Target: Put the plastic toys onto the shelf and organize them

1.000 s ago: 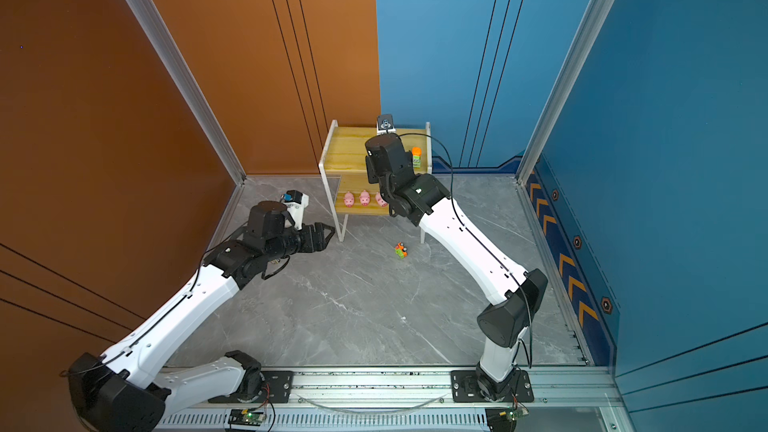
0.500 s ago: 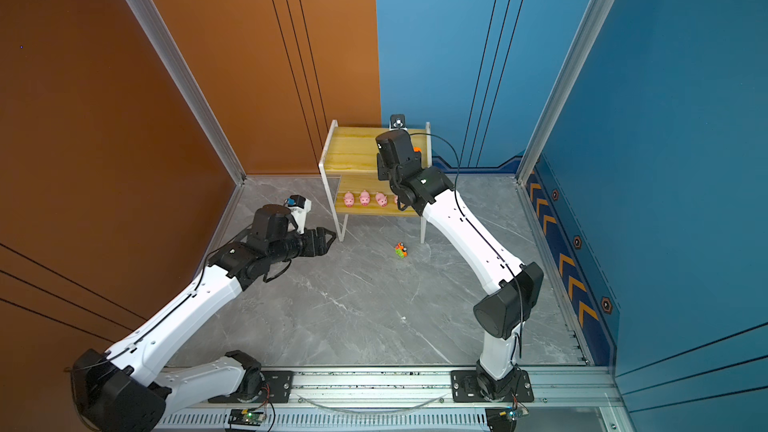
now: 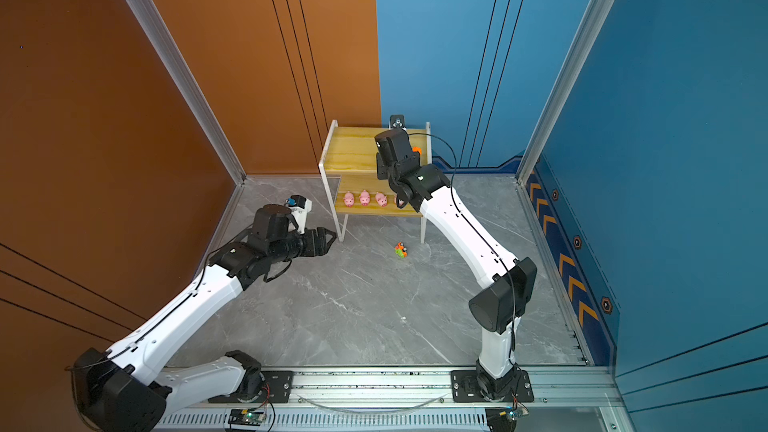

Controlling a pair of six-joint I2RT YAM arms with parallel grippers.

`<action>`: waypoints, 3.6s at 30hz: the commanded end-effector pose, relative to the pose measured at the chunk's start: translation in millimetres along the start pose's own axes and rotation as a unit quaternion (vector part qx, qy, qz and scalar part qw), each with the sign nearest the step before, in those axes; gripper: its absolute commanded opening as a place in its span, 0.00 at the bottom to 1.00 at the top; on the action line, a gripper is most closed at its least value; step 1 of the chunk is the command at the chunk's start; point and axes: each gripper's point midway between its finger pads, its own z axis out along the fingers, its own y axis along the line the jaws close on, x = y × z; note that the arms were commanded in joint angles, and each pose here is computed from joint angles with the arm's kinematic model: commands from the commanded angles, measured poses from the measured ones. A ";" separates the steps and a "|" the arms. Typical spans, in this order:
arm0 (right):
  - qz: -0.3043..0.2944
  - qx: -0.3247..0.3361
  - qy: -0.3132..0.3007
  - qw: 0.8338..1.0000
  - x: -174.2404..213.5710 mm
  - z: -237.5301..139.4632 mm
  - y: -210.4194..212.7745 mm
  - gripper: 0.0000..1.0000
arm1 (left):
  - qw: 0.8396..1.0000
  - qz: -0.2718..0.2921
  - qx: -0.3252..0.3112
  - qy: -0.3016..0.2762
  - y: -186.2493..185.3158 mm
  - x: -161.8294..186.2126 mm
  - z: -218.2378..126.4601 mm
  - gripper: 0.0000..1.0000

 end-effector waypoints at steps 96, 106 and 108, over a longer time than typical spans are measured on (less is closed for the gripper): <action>-0.022 -0.130 0.028 0.991 366.7 45.3 -23.6 0.71 | 0.999 0.015 -0.007 0.036 9.9 25.2 16.8 0.81; -0.053 -0.139 0.037 0.988 370.8 60.4 -15.0 0.64 | 0.999 0.015 -0.007 0.035 10.4 24.4 17.3 0.81; -0.056 -0.139 0.038 0.988 372.8 62.8 -14.8 0.61 | 0.999 0.015 -0.006 0.036 10.0 24.2 17.3 0.81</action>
